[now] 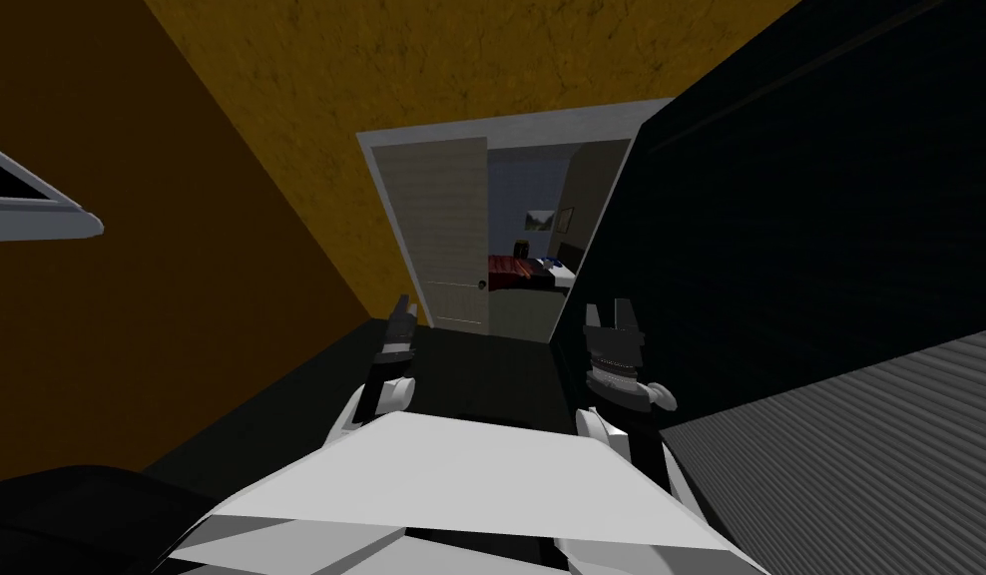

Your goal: Pull the door open

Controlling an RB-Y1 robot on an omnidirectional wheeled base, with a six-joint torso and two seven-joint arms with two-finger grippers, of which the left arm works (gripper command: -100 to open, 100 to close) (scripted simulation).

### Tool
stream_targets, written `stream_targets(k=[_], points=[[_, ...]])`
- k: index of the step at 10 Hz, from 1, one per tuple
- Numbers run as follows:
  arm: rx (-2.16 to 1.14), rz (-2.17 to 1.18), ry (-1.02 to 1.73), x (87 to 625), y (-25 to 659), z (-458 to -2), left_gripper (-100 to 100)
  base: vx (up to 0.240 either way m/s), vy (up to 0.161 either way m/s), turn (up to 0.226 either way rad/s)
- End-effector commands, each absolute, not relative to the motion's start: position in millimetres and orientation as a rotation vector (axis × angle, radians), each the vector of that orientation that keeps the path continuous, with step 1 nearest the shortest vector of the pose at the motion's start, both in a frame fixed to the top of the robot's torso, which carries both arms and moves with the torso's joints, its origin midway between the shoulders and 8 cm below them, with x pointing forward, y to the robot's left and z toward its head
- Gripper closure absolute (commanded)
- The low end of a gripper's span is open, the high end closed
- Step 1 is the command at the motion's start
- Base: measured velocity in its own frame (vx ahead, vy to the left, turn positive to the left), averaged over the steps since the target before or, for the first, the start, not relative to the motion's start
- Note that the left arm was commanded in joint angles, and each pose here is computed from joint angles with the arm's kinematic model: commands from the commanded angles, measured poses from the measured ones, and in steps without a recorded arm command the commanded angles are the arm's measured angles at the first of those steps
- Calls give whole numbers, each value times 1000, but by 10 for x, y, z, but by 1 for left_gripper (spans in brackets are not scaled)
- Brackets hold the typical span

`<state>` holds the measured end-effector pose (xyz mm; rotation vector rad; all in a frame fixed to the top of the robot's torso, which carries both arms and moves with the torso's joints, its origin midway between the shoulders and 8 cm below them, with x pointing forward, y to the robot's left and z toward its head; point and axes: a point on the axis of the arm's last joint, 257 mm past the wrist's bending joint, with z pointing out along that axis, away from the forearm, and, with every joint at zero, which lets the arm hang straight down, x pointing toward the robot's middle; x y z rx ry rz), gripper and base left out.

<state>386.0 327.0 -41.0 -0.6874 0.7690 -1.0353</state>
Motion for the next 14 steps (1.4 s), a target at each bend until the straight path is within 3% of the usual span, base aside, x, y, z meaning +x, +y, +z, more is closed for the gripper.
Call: stream_targets(k=[1,14], points=[[-673,-988,798,3889,3300,-513,-100,102,-1,-36],[-545,-602,1025,4118,3597,-1409,-100,98,0,-55]])
